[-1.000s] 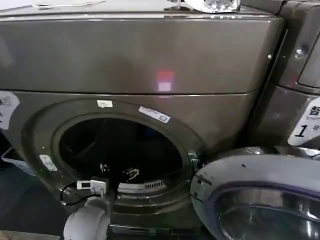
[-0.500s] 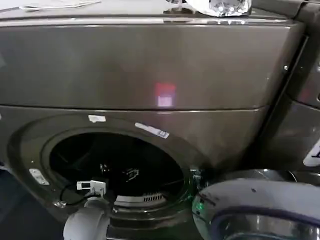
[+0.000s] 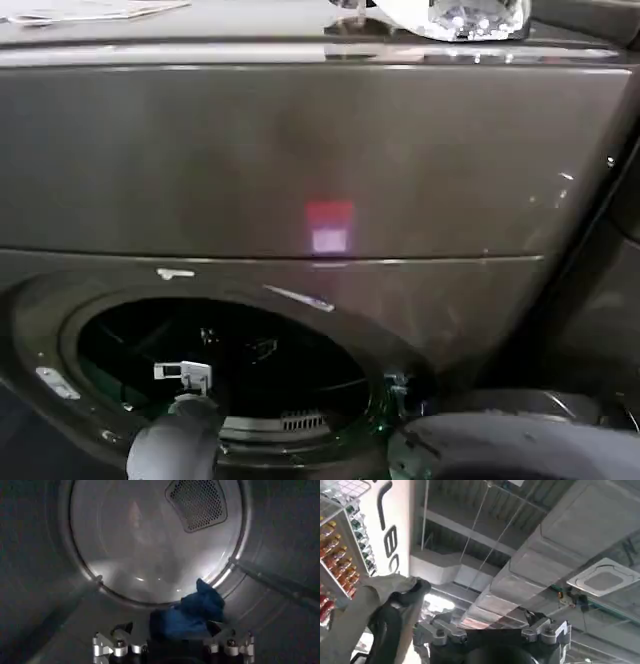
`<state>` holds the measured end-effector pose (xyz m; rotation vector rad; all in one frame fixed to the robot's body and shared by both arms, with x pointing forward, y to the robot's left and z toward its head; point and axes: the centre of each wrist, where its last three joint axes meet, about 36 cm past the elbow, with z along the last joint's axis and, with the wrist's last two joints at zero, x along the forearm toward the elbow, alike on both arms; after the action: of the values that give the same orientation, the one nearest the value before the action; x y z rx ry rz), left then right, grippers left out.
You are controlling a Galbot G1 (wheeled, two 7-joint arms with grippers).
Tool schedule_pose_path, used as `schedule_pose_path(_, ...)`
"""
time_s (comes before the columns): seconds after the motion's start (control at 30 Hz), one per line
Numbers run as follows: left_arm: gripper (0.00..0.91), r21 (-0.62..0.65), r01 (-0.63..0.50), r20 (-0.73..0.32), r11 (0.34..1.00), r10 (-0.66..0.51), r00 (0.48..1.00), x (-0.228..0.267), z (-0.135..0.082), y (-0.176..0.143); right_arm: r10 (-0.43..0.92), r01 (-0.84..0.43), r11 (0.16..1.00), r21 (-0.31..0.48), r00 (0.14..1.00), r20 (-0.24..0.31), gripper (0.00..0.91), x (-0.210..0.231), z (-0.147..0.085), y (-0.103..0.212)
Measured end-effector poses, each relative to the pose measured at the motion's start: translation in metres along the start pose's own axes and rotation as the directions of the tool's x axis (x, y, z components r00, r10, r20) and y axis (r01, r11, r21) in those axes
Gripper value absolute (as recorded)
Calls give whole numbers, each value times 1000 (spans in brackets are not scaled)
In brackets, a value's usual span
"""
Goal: Grasp the clothes from the dryer.
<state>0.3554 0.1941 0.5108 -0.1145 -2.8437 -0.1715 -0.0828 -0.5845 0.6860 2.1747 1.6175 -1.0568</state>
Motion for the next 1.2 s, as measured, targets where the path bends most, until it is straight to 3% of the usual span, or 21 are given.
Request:
schedule_pose_path(0.47,907,12,-3,11,1000,3,1000,-42,-10,-18,-12,12,1000,-3,1000,9,907,2,-1,2)
schedule_pose_path(0.9,907,47,32,-43,998,-30,999,-148,-27,-19,-36,37,999,-21,999,11,907,3,-1,15)
schedule_pose_path(1.2,907,74,67,16,995,-68,998,-231,-36,-9,-43,43,999,-22,999,20,907,2,-5,16)
